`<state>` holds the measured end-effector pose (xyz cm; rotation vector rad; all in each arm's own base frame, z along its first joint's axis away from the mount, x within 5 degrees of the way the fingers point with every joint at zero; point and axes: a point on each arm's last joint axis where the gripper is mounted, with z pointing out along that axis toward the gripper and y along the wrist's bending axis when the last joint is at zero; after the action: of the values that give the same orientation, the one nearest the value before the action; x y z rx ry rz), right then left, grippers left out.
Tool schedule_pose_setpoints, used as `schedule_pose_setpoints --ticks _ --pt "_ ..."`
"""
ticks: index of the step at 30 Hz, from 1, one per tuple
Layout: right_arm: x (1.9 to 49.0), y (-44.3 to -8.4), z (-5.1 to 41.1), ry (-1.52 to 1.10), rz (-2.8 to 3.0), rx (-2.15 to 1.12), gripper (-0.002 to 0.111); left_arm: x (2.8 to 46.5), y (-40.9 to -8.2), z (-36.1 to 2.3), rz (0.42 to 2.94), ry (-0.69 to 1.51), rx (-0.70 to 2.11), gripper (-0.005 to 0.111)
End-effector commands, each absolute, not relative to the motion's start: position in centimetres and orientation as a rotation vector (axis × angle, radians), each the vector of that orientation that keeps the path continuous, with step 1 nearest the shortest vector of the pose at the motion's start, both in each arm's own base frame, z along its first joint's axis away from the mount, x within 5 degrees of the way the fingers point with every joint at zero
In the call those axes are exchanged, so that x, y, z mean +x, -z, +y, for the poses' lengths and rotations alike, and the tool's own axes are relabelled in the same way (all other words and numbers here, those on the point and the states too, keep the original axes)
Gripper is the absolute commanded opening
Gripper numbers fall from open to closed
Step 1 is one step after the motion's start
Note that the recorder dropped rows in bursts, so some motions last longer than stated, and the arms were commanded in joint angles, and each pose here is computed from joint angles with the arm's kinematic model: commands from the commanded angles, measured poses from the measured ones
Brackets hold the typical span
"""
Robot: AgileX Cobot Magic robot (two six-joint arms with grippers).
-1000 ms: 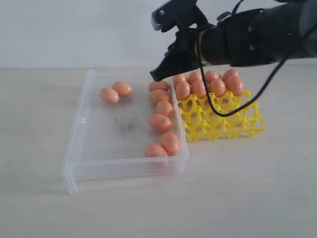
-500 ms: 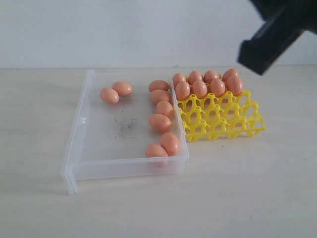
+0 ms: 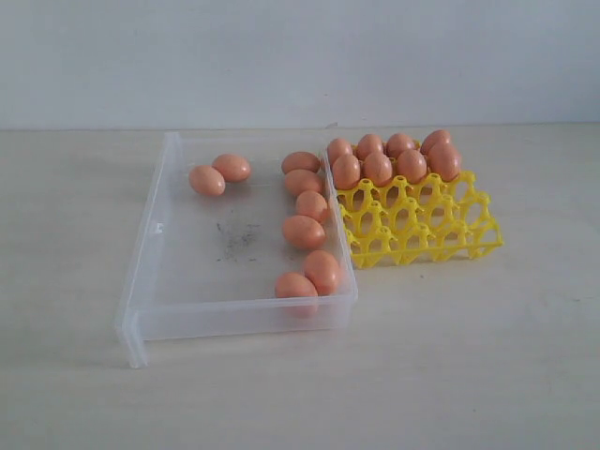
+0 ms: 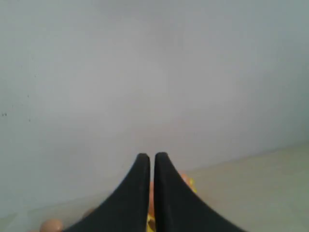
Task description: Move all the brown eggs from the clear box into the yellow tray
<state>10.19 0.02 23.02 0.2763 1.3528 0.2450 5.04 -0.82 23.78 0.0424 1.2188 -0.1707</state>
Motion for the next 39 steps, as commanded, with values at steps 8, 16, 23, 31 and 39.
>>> schedule_pose_setpoints --ticks 8,16,23,31,39 --pt "10.3 -21.5 0.6 -0.302 1.511 0.272 0.0 4.4 -25.0 -1.0 1.065 0.524 -0.135 0.004" --pt "10.3 -21.5 0.6 -0.304 1.511 0.273 0.0 0.4 -30.1 -1.6 0.488 0.958 -0.01 0.004" --pt "10.3 -21.5 0.6 -0.304 1.511 0.273 0.0 4.6 -38.0 -6.2 0.775 0.7 0.554 0.004" --pt "10.3 -21.5 0.6 -0.304 1.511 0.273 0.0 15.9 -36.7 -8.9 1.057 0.669 0.861 0.004" --pt "10.3 -21.5 0.6 -0.304 1.511 0.273 0.0 19.5 -35.8 -8.5 0.932 0.164 0.89 0.004"
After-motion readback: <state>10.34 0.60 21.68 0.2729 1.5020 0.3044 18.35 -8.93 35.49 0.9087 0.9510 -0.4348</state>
